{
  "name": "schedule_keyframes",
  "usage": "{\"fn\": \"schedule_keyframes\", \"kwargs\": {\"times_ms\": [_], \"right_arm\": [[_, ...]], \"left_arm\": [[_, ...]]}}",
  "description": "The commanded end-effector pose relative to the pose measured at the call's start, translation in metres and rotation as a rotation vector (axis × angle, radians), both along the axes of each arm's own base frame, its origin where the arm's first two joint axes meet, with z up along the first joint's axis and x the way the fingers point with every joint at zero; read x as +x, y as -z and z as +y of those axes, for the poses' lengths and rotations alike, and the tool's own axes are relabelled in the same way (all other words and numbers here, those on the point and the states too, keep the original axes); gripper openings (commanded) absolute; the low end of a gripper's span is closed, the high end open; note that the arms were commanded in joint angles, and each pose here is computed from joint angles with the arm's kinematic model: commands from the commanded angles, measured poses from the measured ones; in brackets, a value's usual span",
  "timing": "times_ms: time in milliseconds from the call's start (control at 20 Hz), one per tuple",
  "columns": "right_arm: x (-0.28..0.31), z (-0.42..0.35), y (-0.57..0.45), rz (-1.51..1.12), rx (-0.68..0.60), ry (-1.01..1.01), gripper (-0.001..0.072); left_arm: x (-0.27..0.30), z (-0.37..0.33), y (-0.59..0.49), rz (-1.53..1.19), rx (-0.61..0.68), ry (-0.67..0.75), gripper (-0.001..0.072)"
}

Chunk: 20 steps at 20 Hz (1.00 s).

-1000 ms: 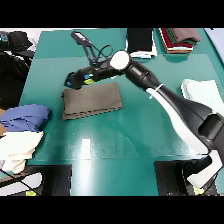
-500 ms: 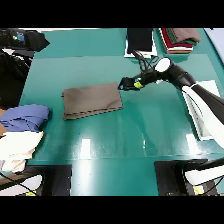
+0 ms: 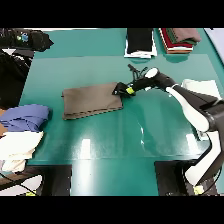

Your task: Fold the shirts.

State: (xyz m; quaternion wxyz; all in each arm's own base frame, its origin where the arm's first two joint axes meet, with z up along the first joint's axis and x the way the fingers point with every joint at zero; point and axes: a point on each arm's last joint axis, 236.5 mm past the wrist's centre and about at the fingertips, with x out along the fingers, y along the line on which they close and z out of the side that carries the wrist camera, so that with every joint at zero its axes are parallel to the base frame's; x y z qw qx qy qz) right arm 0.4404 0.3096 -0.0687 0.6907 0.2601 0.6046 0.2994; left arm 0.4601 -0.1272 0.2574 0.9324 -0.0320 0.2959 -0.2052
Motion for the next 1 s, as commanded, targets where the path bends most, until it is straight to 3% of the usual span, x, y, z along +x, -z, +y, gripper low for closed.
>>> {"fn": "schedule_keyframes", "kwargs": {"times_ms": [0,100,200,350,650,950], "right_arm": [[0.008,0.041,0.007,-0.022,0.028,-0.057,0.0288],[0.013,0.058,-0.002,-0.088,0.041,-0.11,0.0014],[0.026,0.062,-0.029,-0.163,0.056,-0.11,0.0013],[0.06,0.014,-0.078,-0.32,-0.034,-0.073,0.0013],[0.08,-0.221,-0.152,-0.392,-0.346,0.215,0.0013],[0.026,-0.437,-0.182,-0.364,-0.44,0.705,0.0013]], "left_arm": [[-0.002,-0.001,0.002,0.012,0.002,0.006,0.0026],[-0.004,-0.004,0.003,0.019,-0.003,0.013,0.0025],[-0.006,-0.012,0.003,0.019,-0.006,0.032,0.0025],[-0.018,-0.045,0.003,0.018,-0.003,0.106,0.0025],[-0.043,-0.104,0.001,0.0,0.007,0.248,0.0025],[-0.045,-0.118,-0.009,-0.029,-0.038,0.264,0.0025]]}}
